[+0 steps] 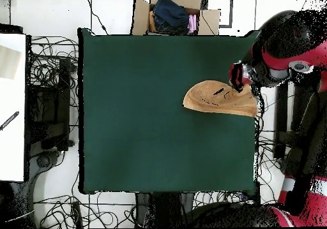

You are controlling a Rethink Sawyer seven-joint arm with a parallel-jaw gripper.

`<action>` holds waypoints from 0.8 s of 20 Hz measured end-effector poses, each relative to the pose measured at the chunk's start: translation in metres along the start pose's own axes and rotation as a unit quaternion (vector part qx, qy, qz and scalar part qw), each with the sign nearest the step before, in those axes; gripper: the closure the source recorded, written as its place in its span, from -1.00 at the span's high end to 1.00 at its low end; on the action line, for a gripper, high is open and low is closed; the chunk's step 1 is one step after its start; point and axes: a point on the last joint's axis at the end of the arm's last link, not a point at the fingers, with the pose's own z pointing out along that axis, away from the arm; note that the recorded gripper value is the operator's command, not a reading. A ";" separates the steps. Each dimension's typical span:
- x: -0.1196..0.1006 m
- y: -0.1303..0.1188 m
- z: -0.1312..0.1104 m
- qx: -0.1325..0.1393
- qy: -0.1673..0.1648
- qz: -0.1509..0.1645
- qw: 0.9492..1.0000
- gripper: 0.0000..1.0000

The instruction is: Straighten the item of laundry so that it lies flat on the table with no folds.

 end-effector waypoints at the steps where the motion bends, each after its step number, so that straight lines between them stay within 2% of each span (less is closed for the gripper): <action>1: 0.000 0.000 0.000 0.000 0.000 0.000 1.000 -1.00; 16: 0.003 0.000 -0.008 0.009 -0.003 0.001 1.000 -1.00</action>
